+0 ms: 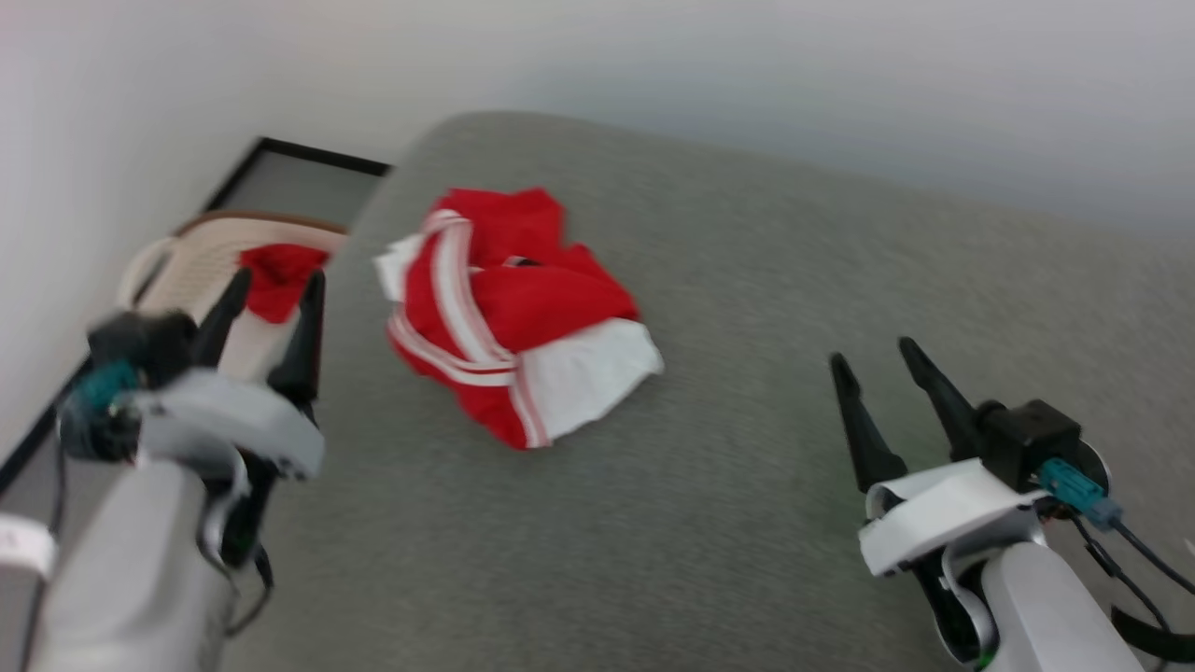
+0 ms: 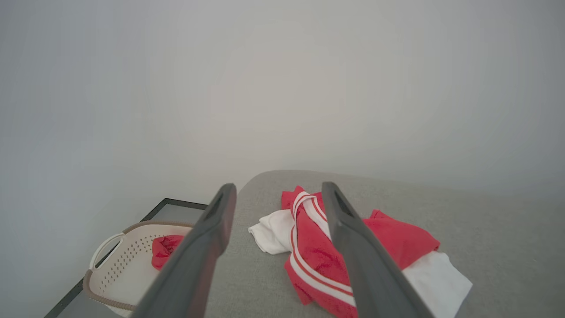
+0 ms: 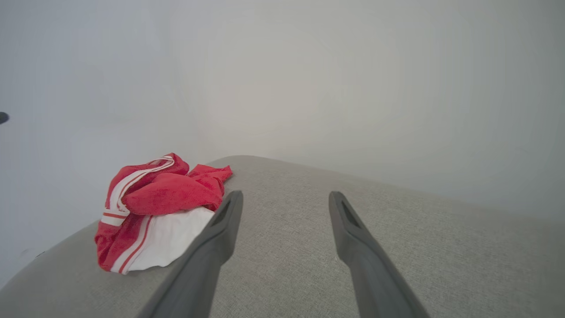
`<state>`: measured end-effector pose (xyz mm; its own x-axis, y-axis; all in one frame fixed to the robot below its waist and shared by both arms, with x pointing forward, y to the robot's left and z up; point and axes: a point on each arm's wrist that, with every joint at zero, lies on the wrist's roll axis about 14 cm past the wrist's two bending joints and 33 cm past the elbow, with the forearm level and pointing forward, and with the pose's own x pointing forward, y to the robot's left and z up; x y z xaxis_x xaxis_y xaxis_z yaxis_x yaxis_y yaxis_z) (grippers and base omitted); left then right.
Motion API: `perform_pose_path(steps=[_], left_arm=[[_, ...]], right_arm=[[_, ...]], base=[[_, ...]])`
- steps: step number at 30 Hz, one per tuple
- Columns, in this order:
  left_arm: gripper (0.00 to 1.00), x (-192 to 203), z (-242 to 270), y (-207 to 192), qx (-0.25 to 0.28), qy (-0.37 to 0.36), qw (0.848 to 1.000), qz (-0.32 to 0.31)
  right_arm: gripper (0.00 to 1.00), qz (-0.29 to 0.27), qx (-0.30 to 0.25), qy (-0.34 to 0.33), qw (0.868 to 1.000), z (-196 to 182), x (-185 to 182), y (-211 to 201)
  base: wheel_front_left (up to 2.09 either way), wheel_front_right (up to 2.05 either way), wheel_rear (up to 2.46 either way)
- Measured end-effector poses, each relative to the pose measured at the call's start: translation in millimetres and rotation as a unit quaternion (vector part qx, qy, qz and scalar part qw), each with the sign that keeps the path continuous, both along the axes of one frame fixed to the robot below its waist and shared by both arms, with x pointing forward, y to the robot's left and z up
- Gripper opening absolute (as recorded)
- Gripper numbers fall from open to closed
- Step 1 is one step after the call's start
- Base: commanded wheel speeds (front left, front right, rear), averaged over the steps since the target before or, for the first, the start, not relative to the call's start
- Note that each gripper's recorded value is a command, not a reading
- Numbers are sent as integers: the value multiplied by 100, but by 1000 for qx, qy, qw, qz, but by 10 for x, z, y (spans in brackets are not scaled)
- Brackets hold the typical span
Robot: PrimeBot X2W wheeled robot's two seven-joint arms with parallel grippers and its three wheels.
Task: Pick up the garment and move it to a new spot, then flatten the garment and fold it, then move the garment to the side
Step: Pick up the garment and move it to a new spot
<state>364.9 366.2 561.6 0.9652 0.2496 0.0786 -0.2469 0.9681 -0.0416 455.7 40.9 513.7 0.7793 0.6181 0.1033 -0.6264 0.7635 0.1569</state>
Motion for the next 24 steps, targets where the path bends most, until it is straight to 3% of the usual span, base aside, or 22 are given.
perform_pose_path(steps=[5, 7, 11, 17, 24], left_arm=[[100, 469, -389, -13, -57, 108, 992, -25], [100, 605, -652, -158, -124, 169, 977, -42], [100, 681, -1077, -279, -180, 292, 937, -65], [100, 855, -1430, -526, -206, 378, 897, -99], [100, 1114, -1743, -630, -210, 421, 876, -106]], right_arm=[[100, -33, 5, 17, 999, -126, 97, -230], [100, -47, 9, 20, 999, -146, 135, -321], [100, -76, 7, 32, 997, -245, 183, -543], [100, -112, -2, 41, 993, -375, 255, -830], [100, -144, -13, 49, 988, -536, 358, -1088]], base=[[0, 0, 0], [0, 0, 0], [0, 0, 0], [0, 0, 0], [0, 0, 0]])
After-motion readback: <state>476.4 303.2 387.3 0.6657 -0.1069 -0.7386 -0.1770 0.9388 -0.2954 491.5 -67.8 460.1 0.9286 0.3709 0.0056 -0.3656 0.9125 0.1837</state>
